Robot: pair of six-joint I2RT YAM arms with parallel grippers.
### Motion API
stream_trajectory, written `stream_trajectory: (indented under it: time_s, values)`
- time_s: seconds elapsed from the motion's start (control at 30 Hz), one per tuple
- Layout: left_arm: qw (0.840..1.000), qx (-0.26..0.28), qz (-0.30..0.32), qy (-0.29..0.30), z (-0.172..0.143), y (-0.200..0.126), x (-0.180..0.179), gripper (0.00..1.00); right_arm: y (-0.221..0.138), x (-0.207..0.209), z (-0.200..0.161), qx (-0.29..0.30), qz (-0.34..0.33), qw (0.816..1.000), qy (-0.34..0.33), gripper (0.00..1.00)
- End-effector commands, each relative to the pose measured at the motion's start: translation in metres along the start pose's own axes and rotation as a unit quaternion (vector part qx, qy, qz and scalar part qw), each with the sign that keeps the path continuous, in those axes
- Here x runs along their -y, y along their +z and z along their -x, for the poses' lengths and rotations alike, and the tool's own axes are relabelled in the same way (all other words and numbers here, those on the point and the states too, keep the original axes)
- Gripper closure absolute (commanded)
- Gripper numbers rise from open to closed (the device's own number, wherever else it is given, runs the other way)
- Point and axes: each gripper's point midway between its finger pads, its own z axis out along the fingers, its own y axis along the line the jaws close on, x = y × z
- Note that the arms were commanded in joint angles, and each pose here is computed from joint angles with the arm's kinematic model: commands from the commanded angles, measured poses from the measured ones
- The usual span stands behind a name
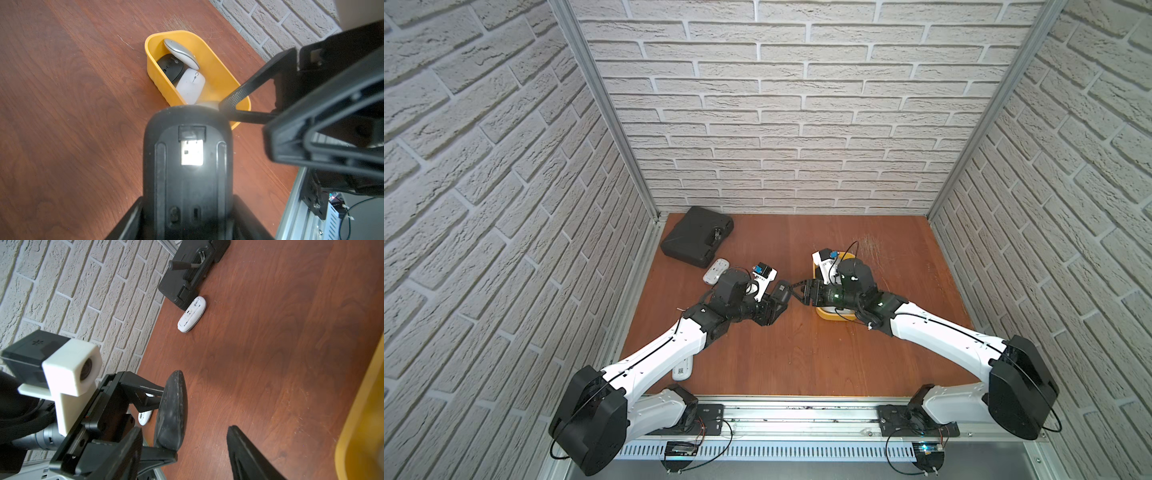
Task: Put the mouse in the storage box
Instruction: Pick up the mouse from the center of the board.
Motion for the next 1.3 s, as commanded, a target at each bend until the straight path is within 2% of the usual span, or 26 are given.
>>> stream_trajectory:
  time_s: [0.0,0.3,0.53,0.57,0.67,0.83,0.97,1.1,1.17,1.27]
  values:
    - [0.999,0.024,-0.016,0.013,0.008,0.000,0.007,0.48,0.010,-0.021,0.008,0.008,0.042,0.999,0.007,0.32]
    - [0.999,0.025,-0.014,0.017,0.007,-0.001,0.007,0.49,0.046,-0.034,-0.012,-0.032,0.071,0.997,0.026,0.49]
    - [0.999,0.025,-0.012,0.017,0.005,-0.003,0.006,0.47,0.053,-0.041,-0.017,-0.039,0.080,0.996,0.017,0.65]
    - [0.999,0.026,-0.013,0.017,0.005,-0.003,0.007,0.45,0.053,-0.041,-0.015,-0.037,0.080,0.996,0.014,0.68]
    - [1.000,0.027,-0.005,0.015,0.004,-0.004,0.004,0.27,0.052,-0.040,-0.011,-0.030,0.070,0.997,0.002,0.76]
    - [0.999,0.037,0.014,0.013,0.005,-0.011,0.000,0.04,0.045,-0.034,0.001,-0.017,0.036,0.999,-0.034,0.81]
    - [0.995,0.049,0.089,0.001,0.003,-0.024,-0.025,0.02,0.029,-0.007,0.022,0.007,-0.042,0.996,-0.082,0.82]
    - [0.979,0.044,0.194,-0.047,-0.010,-0.044,-0.069,0.02,-0.009,0.045,0.054,0.051,-0.186,0.973,-0.131,0.83]
    - [0.970,0.048,0.228,-0.070,-0.017,-0.055,-0.086,0.02,-0.031,0.067,0.067,0.070,-0.259,0.949,-0.168,0.83]
    - [0.956,0.060,0.269,-0.102,-0.029,-0.070,-0.106,0.02,-0.060,0.099,0.080,0.079,-0.370,0.899,-0.220,0.83]
